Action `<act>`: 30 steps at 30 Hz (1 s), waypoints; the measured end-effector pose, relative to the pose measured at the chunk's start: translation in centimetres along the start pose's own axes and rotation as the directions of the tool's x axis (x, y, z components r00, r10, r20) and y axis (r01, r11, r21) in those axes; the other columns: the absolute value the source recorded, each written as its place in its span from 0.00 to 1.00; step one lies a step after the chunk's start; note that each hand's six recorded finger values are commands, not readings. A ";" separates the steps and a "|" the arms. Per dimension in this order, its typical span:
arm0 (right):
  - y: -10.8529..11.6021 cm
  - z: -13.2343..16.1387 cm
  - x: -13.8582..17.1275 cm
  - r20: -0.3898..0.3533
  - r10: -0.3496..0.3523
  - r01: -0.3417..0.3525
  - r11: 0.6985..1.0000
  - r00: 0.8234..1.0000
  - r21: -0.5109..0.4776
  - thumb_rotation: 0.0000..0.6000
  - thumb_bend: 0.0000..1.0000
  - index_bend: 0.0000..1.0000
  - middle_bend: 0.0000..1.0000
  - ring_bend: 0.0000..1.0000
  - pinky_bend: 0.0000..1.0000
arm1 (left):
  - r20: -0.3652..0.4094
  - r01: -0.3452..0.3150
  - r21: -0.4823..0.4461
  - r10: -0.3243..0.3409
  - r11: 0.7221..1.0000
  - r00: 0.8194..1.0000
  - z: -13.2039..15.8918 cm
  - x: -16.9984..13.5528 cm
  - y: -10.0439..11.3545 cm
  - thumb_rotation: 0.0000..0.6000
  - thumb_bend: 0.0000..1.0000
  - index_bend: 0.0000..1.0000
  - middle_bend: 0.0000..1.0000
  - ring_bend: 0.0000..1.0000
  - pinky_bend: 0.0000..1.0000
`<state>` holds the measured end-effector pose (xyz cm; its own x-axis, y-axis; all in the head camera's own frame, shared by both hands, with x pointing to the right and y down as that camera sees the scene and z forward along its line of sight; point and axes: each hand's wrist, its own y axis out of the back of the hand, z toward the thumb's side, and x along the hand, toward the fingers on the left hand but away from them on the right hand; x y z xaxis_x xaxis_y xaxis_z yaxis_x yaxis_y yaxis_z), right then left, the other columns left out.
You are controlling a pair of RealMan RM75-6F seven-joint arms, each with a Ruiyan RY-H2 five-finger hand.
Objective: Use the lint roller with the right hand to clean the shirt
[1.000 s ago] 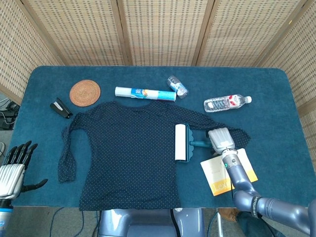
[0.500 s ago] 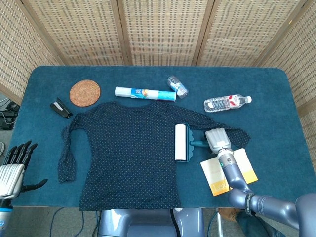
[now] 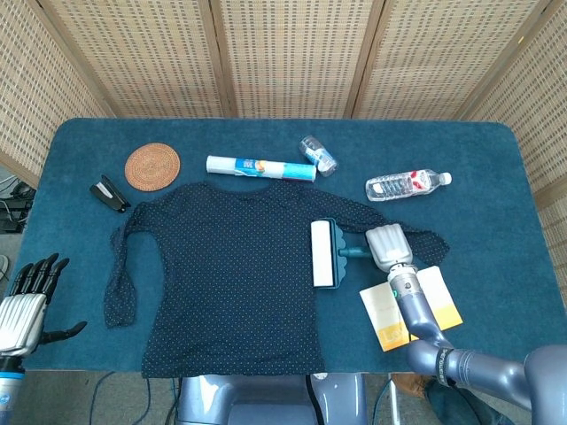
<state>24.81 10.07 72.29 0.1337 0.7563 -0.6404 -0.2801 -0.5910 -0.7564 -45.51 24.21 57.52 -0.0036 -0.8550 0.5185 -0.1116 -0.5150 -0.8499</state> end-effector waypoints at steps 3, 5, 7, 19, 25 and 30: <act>1.7 0.6 0.0 -0.027 -0.034 0.035 0.998 0.999 0.050 1.00 0.73 0.71 1.00 1.00 1.00 | 0.003 0.004 -0.005 -0.004 1.000 1.000 0.0 0.0 0.0 1.00 0.00 0.00 0.00 0.00 0.00; 2.7 1.1 -0.2 -0.040 -0.048 0.051 0.994 0.998 0.097 1.00 0.74 0.71 1.00 1.00 1.00 | 0.004 0.008 -0.008 -0.008 1.000 1.000 0.0 0.1 -0.1 1.00 0.00 0.00 0.00 0.00 0.00; 3.7 1.5 -0.4 -0.050 -0.055 0.062 0.988 0.997 0.140 1.00 0.74 0.71 1.00 1.00 1.00 | 0.005 0.010 -0.008 -0.010 1.000 1.000 0.0 0.1 -0.1 1.00 0.00 0.00 0.00 0.00 0.00; 10.1 6.9 -3.7 -0.106 -0.070 0.106 0.915 0.992 0.390 1.00 0.70 0.71 1.00 1.00 1.00 | 0.001 0.036 -0.028 -0.036 0.999 0.999 -0.3 0.5 -0.5 1.00 0.00 0.00 0.00 0.00 0.00; 10.8 9.8 -6.2 -0.118 -0.082 0.133 0.838 0.990 0.529 1.00 0.69 0.71 1.00 1.00 1.00 | -0.018 0.060 -0.036 -0.060 0.998 0.998 -1.1 1.2 -0.9 1.00 0.00 0.00 0.00 0.00 0.00; 9.3 12.6 -6.7 -0.151 -0.053 0.134 0.790 0.987 0.598 1.00 0.69 0.72 1.00 1.00 1.00 | -0.020 0.063 -0.036 -0.064 0.997 0.998 -1.2 1.4 -1.0 1.00 0.00 0.00 0.00 0.00 0.00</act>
<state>9.31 3.05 71.22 0.2907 0.7352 -0.6124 -0.7721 -0.1979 -0.6040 -46.55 23.58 59.19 -0.0164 -0.8191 0.5734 -0.1477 -0.5652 -0.8116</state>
